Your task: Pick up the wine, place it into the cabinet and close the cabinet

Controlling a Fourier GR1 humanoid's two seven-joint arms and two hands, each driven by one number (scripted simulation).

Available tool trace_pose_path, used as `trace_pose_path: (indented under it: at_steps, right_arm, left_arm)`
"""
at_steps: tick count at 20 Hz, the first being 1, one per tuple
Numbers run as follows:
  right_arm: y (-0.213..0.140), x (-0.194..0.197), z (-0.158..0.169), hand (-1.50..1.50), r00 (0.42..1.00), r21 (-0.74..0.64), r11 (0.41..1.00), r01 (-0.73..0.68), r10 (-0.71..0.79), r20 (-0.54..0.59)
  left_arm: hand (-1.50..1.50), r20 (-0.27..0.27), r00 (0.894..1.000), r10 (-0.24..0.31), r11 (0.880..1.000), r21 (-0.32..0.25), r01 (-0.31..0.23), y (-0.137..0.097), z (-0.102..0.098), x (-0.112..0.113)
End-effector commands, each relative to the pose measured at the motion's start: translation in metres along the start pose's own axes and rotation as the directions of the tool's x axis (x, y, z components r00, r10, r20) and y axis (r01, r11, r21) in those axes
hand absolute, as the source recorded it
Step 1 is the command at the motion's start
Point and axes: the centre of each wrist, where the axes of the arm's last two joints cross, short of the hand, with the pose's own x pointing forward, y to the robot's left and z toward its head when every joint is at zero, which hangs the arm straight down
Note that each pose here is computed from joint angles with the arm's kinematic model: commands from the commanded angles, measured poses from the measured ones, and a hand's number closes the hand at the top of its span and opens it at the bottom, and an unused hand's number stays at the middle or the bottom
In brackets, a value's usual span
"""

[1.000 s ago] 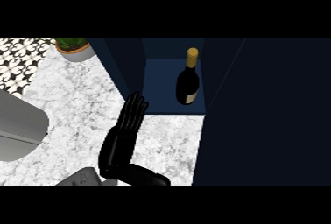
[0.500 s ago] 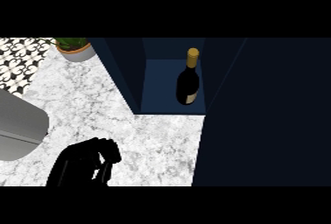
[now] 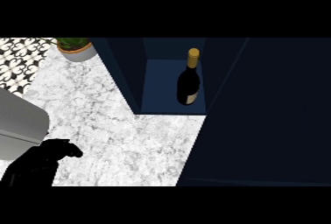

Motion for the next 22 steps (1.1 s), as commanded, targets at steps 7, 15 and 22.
trace_pose_path:
  at_steps: [7,15,22]
  right_arm:
    - [0.068,0.011,-0.031,1.50,0.998,0.150,0.987,-0.051,0.057,-0.037]
    - [0.082,0.007,-0.062,1.50,0.996,0.046,0.995,-0.088,0.086,0.030]
    - [0.066,0.015,-0.086,1.50,0.991,-0.123,0.990,-0.063,0.076,0.106]
  left_arm:
    - [-1.50,0.034,0.999,-0.011,0.994,0.105,0.007,0.047,0.022,0.030]
    - [-1.50,0.043,0.998,-0.035,0.993,0.111,0.030,0.093,0.041,0.050]
    - [-1.50,0.026,0.999,-0.042,0.996,0.077,0.040,0.115,0.046,0.073]
